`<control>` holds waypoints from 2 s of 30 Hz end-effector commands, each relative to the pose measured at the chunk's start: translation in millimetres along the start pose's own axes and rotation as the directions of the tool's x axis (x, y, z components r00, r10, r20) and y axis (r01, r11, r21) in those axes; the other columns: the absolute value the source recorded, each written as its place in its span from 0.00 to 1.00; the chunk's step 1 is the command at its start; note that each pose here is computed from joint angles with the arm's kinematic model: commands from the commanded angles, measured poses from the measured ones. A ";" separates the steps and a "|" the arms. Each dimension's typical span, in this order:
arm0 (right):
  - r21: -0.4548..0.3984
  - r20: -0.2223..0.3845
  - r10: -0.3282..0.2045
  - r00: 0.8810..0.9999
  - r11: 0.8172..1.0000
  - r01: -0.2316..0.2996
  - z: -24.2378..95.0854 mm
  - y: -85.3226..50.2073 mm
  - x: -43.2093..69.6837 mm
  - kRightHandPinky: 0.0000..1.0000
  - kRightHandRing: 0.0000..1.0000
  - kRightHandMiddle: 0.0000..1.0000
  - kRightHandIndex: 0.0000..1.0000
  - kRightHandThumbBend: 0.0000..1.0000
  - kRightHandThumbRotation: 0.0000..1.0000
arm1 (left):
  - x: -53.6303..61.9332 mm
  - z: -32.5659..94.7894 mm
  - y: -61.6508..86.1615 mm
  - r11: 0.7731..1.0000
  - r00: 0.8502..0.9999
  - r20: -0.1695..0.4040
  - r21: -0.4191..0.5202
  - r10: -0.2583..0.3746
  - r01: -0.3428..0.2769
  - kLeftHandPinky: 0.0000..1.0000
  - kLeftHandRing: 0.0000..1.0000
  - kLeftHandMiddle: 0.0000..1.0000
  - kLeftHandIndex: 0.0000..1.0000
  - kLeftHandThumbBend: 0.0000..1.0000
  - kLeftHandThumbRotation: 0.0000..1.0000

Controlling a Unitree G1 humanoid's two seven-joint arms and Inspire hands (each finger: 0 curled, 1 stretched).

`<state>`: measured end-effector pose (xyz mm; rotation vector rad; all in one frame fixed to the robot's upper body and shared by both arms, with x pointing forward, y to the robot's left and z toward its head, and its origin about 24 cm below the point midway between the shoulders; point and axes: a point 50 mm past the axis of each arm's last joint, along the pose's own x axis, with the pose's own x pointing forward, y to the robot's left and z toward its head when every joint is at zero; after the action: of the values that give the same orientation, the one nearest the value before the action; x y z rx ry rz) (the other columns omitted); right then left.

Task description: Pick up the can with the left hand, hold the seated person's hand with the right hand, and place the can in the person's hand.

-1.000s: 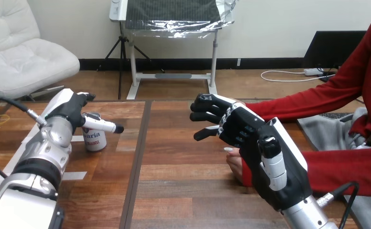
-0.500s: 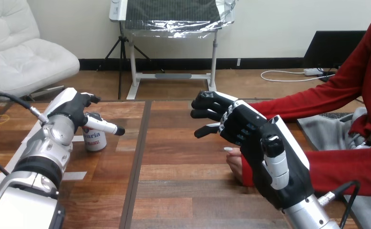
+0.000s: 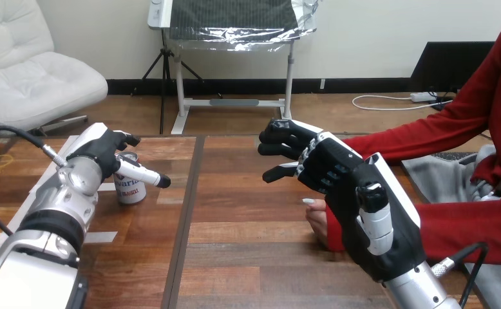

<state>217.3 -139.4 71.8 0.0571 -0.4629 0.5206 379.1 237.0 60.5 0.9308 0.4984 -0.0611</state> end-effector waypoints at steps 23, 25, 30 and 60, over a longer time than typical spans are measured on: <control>-0.008 0.090 -0.001 0.996 1.000 0.002 14.0 -0.1 10.6 0.64 0.79 0.80 0.79 0.90 1.00 | -1.2 28.1 24.0 0.998 0.999 0.031 0.051 -0.039 0.037 0.71 0.84 0.88 0.85 0.86 0.18; -0.008 0.090 -0.002 0.996 1.000 0.003 14.0 -0.1 10.6 0.64 0.79 0.80 0.79 0.90 1.00 | -1.2 27.9 24.2 0.998 0.999 0.031 0.051 -0.040 0.038 0.71 0.84 0.88 0.85 0.86 0.18; -0.008 0.092 -0.001 0.996 1.000 0.002 13.7 -0.1 10.7 0.64 0.79 0.80 0.79 0.89 1.00 | -1.3 28.0 24.9 0.998 0.999 0.031 0.053 -0.040 0.038 0.71 0.84 0.88 0.86 0.86 0.18; -0.011 0.087 0.002 0.996 1.000 -0.001 11.5 -0.5 9.9 0.64 0.79 0.81 0.80 0.88 1.00 | -2.1 35.1 31.1 0.973 0.999 0.042 0.228 0.024 -0.033 0.69 0.90 0.91 0.86 0.89 0.28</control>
<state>216.1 -139.7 73.1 0.0588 -0.4688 0.5196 386.8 234.3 75.8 1.0623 0.5455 -0.1389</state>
